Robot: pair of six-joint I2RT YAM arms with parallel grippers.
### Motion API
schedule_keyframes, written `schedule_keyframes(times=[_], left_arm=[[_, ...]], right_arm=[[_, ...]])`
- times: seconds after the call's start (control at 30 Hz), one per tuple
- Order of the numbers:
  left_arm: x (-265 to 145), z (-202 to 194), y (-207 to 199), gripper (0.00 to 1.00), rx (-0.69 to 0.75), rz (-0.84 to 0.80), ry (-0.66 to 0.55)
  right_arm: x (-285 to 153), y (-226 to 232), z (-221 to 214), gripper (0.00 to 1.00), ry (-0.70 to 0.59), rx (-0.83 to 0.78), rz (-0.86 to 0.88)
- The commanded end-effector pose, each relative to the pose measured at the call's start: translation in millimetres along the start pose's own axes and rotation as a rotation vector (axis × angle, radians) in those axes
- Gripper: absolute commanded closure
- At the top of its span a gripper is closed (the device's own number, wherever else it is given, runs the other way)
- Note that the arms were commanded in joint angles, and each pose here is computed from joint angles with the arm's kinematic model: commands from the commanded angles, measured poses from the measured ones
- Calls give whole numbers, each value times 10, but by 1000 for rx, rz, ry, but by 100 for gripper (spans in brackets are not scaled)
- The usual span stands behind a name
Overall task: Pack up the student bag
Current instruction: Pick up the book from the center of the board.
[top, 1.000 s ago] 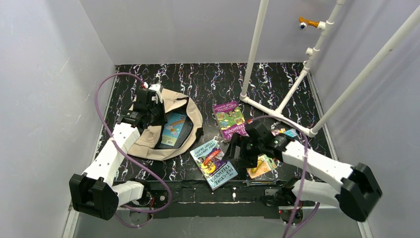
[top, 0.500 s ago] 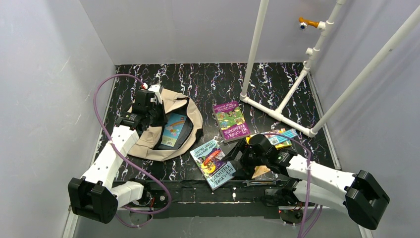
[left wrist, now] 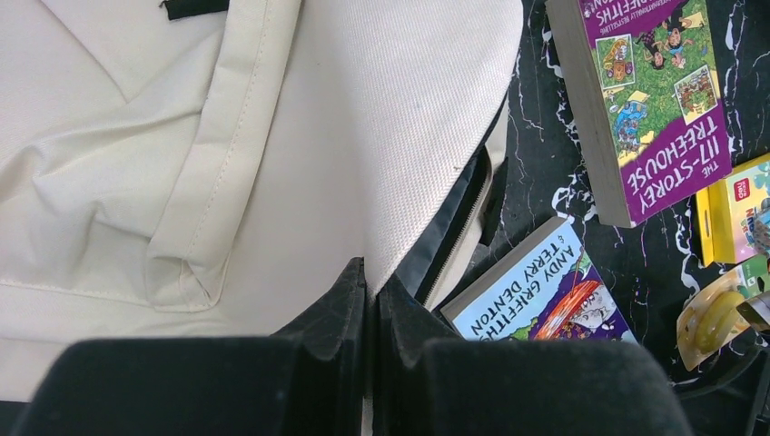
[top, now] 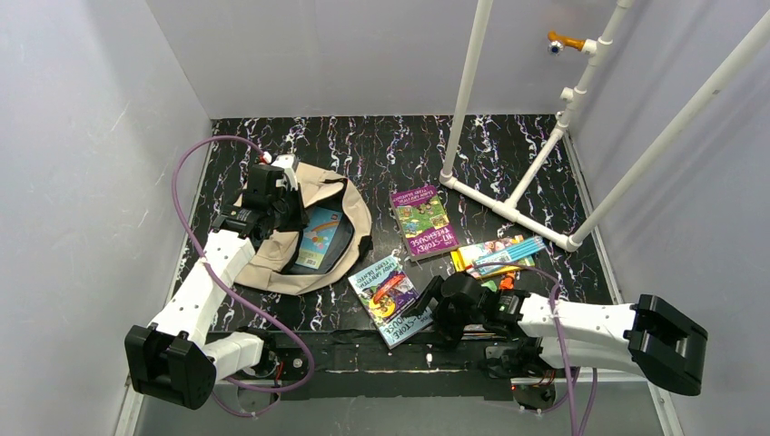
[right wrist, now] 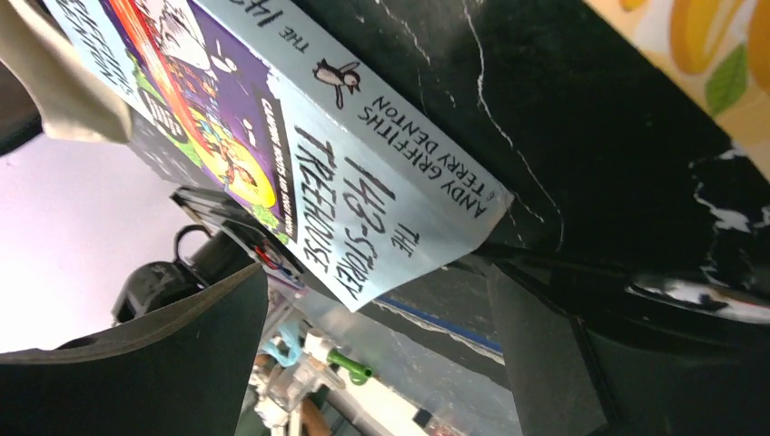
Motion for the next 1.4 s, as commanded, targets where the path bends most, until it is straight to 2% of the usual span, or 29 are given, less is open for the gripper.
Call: schedule_keyframes(times=[0.0, 0.2, 0.4, 0.53, 0.7, 0.8, 0.87, 1.0, 1.07, 1.17, 1.3, 1.33, 1.37], left_arm=[[-76, 32, -65, 100, 9, -41, -37], [-66, 25, -76, 100, 9, -49, -34], [-63, 23, -77, 100, 11, -50, -33], [-60, 16, -79, 100, 13, -52, -31], [-60, 19, -89, 100, 13, -57, -32], [-61, 15, -93, 100, 13, -59, -31], [-59, 13, -96, 100, 14, -61, -30], [-60, 9, -102, 100, 15, -63, -29], [-57, 4, -104, 100, 16, -63, -28], [-38, -9, -119, 100, 16, -68, -18], [-8, -32, -146, 100, 23, -84, 11], [-3, -36, -149, 96, 27, -84, 16], [-10, -36, -149, 87, 30, -82, 17]], right_arm=[[78, 239, 140, 2, -118, 19, 153], [167, 449, 87, 3, -113, 38, 255], [245, 403, 43, 3, -118, 51, 236], [210, 414, 119, 9, -170, 73, 277], [110, 536, 231, 37, -230, 96, 375], [-21, 615, 316, 68, -303, 66, 394], [-108, 654, 370, 79, -345, 43, 399], [-193, 691, 600, 89, -414, -21, 410], [-276, 789, 817, 94, -477, -121, 391], [-362, 835, 1124, 98, -540, -227, 303], [-411, 894, 1289, 99, -549, -314, 255], [-412, 908, 1299, 99, -547, -332, 252], [-415, 921, 1306, 99, -548, -349, 249]])
Point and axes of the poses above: each gripper's point midway between its finger pads, its own x axis out along the fingers, its own y axis along the line the jaws close on, z = x × y, the point moved 2 cm from there along -x, back along the fingers, and after that the axes turned 5 degrees about x, right-handed, at the moved point
